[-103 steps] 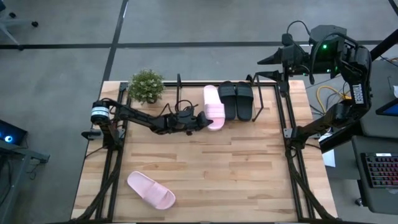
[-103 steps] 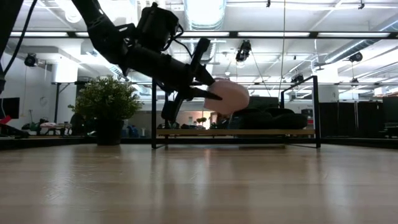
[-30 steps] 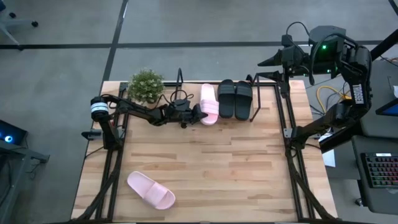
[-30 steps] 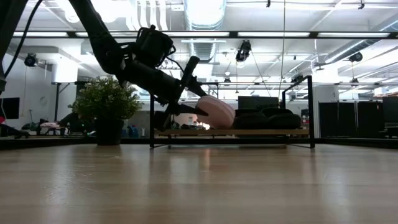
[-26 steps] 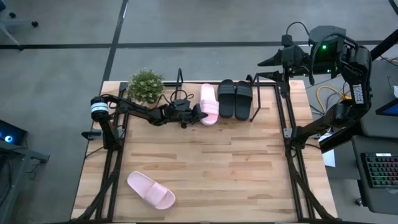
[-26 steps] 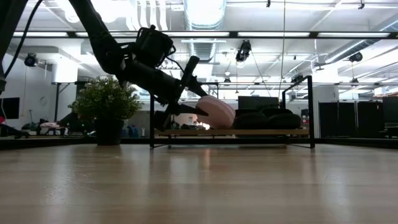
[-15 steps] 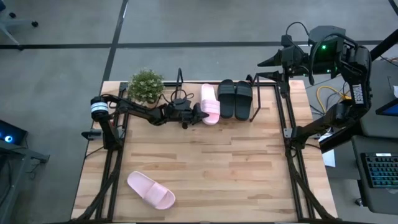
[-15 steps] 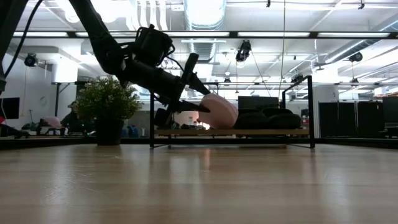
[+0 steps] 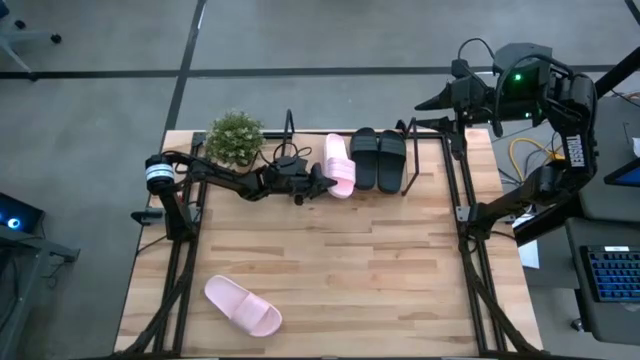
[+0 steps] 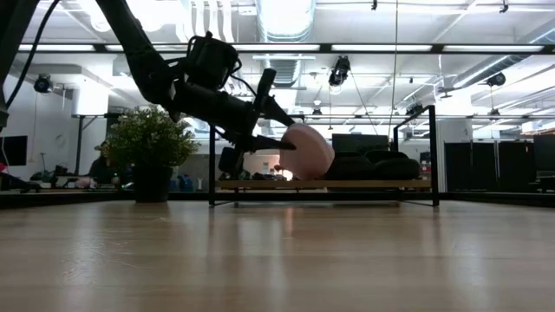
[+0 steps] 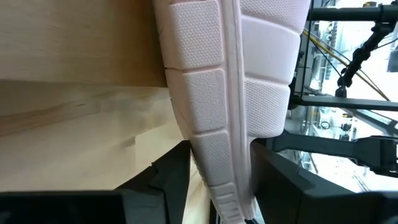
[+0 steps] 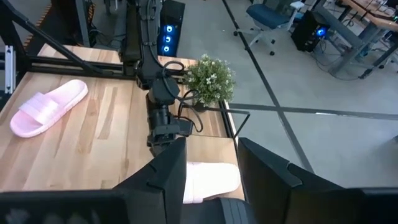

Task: Pick and place slides into the shelf
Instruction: Put the top pink slipper on the shelf

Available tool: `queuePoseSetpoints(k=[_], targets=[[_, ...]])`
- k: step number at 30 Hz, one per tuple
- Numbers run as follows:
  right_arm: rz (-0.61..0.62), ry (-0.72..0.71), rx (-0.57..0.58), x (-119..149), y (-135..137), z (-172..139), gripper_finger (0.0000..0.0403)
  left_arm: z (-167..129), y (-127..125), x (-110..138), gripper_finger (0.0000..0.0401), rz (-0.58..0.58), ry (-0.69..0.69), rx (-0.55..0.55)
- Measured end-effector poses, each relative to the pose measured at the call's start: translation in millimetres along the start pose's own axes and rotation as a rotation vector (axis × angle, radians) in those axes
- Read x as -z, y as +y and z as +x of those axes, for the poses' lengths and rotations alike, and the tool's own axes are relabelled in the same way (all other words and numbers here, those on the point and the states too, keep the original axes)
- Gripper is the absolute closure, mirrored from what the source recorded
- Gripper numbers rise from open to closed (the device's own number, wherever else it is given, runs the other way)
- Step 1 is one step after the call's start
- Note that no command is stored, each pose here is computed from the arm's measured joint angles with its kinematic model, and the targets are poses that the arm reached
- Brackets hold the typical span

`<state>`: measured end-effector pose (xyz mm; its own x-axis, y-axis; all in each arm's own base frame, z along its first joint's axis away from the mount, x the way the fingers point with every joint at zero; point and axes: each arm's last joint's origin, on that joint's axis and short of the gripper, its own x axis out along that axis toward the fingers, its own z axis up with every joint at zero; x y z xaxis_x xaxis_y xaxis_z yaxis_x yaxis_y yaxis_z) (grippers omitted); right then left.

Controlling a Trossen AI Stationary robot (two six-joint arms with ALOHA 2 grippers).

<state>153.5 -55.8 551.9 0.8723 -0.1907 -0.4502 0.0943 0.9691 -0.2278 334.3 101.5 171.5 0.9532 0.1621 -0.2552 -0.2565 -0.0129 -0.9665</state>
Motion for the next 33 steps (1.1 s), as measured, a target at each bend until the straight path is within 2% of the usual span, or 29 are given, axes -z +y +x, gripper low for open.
queuePoseSetpoints(k=[12,15,21,33], targets=[[0.010,0.007,-0.002,0.7,0.2,0.1,0.0266,-1.2,0.0,-2.2,0.0267,0.017,-0.015,-0.003],[0.010,0.006,-0.002,0.6,0.2,0.0,0.0267,-1.3,0.0,-2.4,0.0291,0.021,-0.017,-0.004],[0.016,0.007,-0.002,0.6,0.2,0.0,0.0274,-1.3,-0.5,-2.6,0.0368,0.035,-0.021,-0.001],[0.036,0.000,-0.022,0.4,0.8,0.0,0.0271,-5.1,-4.9,-7.1,0.0369,0.026,-0.045,0.003]])
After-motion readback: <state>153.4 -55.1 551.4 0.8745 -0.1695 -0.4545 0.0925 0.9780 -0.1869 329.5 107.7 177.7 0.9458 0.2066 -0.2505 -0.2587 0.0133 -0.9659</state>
